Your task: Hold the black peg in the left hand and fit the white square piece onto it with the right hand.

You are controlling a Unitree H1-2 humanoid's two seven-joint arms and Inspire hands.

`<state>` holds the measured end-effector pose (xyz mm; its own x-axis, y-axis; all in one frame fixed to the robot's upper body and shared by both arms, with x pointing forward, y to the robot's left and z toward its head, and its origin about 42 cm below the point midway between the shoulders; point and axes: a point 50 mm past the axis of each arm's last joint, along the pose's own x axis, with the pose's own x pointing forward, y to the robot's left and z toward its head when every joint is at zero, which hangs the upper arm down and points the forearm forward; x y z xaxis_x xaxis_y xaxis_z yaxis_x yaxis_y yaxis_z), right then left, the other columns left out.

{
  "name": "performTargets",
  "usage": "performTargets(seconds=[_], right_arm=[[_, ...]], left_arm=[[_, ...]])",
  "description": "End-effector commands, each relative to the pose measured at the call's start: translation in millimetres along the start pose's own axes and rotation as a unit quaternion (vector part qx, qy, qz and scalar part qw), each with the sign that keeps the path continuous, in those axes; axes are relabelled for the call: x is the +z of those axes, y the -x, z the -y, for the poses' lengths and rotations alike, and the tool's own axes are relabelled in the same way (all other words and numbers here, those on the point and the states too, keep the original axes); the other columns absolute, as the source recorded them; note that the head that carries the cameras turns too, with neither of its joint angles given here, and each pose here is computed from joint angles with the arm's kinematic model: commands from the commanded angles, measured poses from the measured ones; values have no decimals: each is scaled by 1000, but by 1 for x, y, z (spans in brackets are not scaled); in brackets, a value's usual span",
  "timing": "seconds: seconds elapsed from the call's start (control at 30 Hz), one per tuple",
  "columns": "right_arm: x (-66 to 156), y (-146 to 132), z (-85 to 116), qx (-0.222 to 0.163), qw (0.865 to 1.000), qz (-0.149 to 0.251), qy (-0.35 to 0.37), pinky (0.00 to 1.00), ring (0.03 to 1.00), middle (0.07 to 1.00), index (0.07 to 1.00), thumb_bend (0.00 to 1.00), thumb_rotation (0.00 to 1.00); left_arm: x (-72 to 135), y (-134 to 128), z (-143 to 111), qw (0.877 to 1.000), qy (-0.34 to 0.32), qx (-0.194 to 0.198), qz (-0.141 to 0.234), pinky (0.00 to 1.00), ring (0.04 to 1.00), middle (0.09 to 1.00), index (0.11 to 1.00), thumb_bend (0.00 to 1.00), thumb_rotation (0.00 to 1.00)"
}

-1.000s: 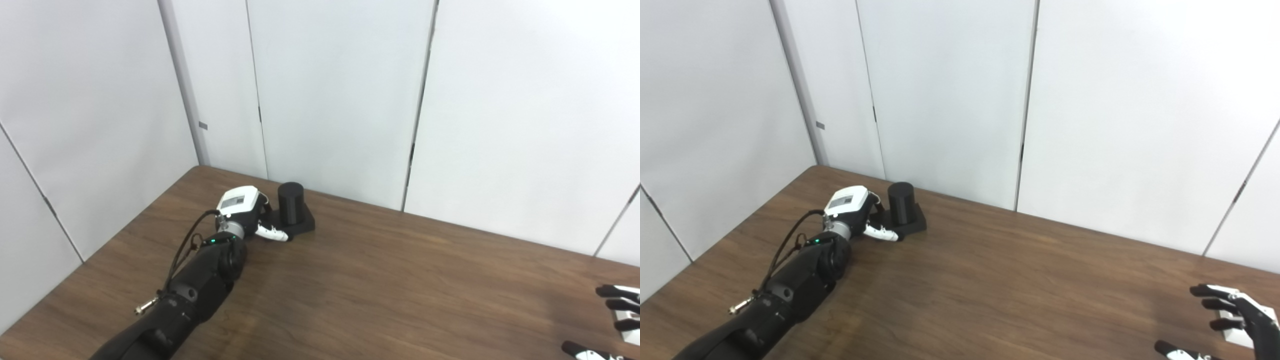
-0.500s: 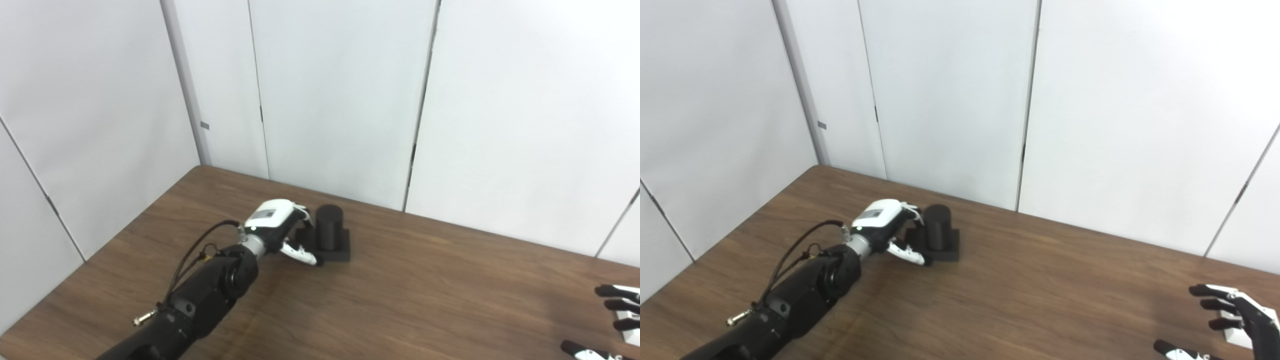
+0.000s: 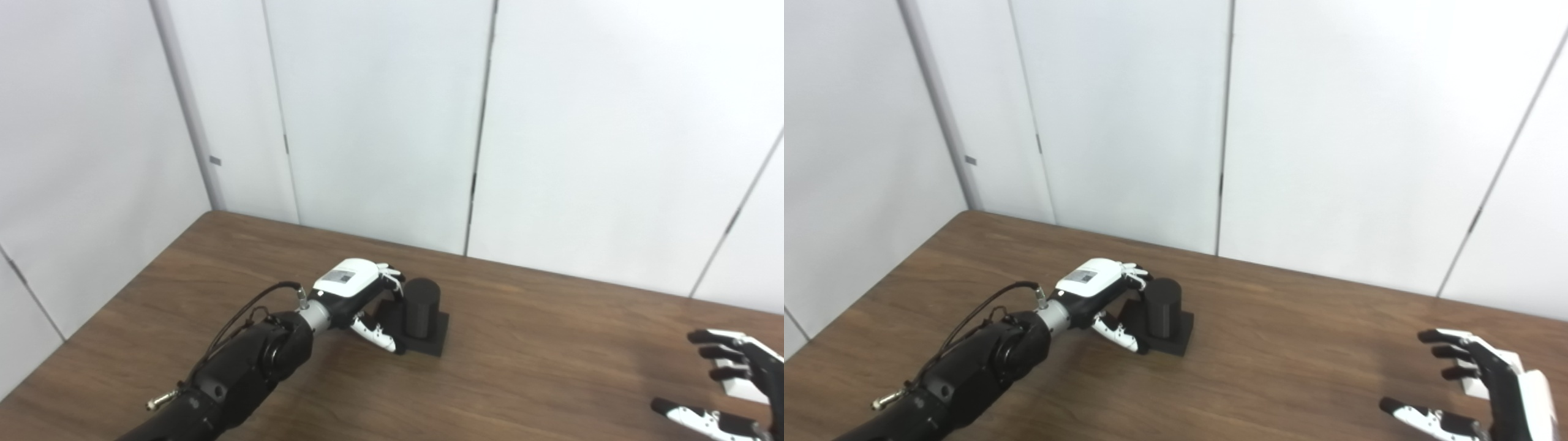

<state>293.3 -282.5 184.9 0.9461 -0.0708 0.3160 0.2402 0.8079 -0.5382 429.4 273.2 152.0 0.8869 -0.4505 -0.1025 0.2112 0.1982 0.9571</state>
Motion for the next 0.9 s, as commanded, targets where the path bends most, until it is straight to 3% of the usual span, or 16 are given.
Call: performTargets(seconds=[0.0, 0.33, 0.67, 0.87], right_arm=[[9, -11, 8, -19, 999, 42, -10, 538, 659, 714, 634, 646, 0], [4, -8, 9, -20, 999, 35, -36, 537, 668, 726, 652, 618, 0], [8, -9, -1, -19, 998, 43, -32, 527, 657, 726, 640, 619, 0], [10, -10, -8, -18, 998, 50, -24, 536, 664, 724, 643, 609, 0]], left_arm=[[28, -6, 22, 997, -15, -39, 59, 905, 920, 879, 484, 523, 69], [69, -13, 43, 988, -10, -65, 137, 898, 928, 890, 488, 523, 72], [90, -13, 63, 971, -50, -99, 214, 881, 944, 907, 492, 522, 72], [95, -11, 71, 958, -97, -122, 241, 846, 924, 890, 490, 522, 74]])
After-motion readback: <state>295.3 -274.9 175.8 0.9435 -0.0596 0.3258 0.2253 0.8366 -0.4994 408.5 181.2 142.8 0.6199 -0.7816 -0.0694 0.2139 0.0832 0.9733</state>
